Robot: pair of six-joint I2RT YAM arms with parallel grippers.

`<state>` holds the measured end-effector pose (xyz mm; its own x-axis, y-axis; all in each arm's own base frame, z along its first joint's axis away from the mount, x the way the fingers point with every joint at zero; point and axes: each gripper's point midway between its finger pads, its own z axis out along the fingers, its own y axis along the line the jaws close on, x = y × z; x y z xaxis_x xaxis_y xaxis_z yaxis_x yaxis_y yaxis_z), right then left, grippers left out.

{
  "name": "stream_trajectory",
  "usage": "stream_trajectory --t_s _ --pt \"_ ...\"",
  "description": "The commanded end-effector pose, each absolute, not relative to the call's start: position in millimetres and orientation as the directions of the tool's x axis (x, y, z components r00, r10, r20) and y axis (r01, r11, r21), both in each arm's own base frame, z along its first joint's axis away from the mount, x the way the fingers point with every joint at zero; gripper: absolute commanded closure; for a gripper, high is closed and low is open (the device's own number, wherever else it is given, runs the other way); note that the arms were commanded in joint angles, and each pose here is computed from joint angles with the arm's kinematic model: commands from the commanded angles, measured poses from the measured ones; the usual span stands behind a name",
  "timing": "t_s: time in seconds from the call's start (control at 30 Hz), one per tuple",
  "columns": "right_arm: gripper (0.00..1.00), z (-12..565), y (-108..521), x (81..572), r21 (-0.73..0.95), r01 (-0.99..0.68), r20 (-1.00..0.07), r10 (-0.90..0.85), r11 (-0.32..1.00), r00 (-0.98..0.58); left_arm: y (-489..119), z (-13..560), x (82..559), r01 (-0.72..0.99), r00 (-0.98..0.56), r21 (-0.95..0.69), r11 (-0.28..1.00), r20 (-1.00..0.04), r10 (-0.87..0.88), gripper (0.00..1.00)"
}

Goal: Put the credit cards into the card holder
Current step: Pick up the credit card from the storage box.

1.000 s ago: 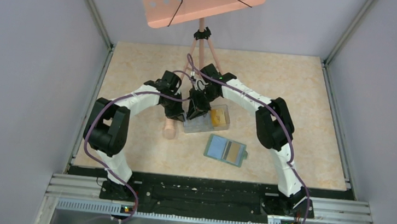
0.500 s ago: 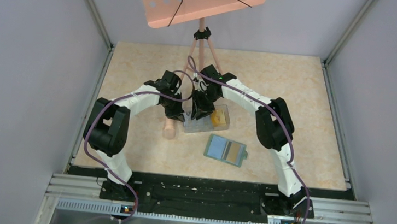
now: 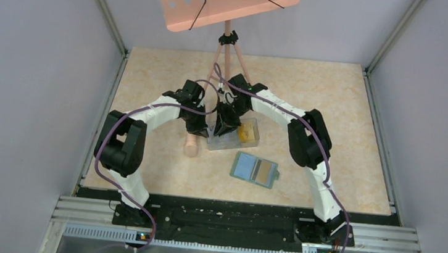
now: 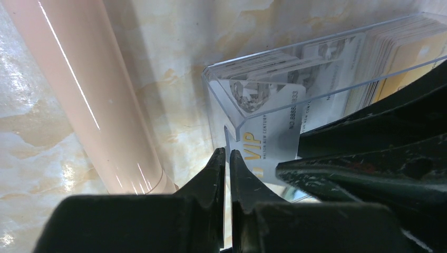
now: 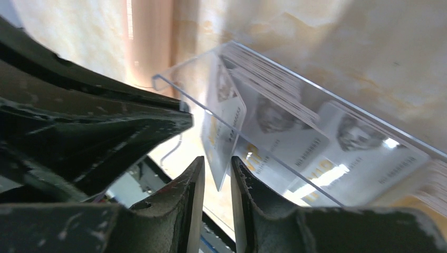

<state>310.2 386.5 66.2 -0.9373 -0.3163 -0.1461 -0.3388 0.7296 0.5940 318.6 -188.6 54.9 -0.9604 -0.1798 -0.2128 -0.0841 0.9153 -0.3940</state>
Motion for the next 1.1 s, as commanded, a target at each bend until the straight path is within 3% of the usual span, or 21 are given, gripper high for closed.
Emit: stream_trajectory --t_s 0.0,0.13,0.33,0.53,0.83,1.07 --pt "0.77 93 418 306 0.738 -0.332 -0.178 -0.305 0.587 -0.935 -199 46 304 -0.053 -0.979 -0.406 0.912 -0.160 -0.128 1.00" --pt "0.78 99 422 304 0.765 -0.325 -0.188 -0.290 0.556 -0.938 -198 47 304 -0.052 -0.978 -0.403 0.914 -0.166 -0.129 1.00" --pt "0.81 82 412 305 0.712 -0.330 -0.177 -0.297 0.620 -0.938 -198 46 303 -0.049 -0.979 -0.404 0.913 -0.163 -0.125 1.00" --pt "1.00 87 407 312 0.666 -0.360 -0.209 -0.300 0.653 -0.931 -198 45 303 -0.045 -0.980 -0.400 0.915 -0.161 -0.119 1.00" --pt "1.00 125 408 319 0.677 -0.383 -0.269 -0.273 0.628 -0.923 -194 53 305 -0.041 -0.974 -0.383 0.923 -0.189 -0.122 1.00" --pt "1.00 142 395 324 0.707 -0.353 -0.276 -0.220 0.613 -0.936 -196 73 313 -0.017 -0.962 -0.403 0.915 -0.244 -0.125 0.88"
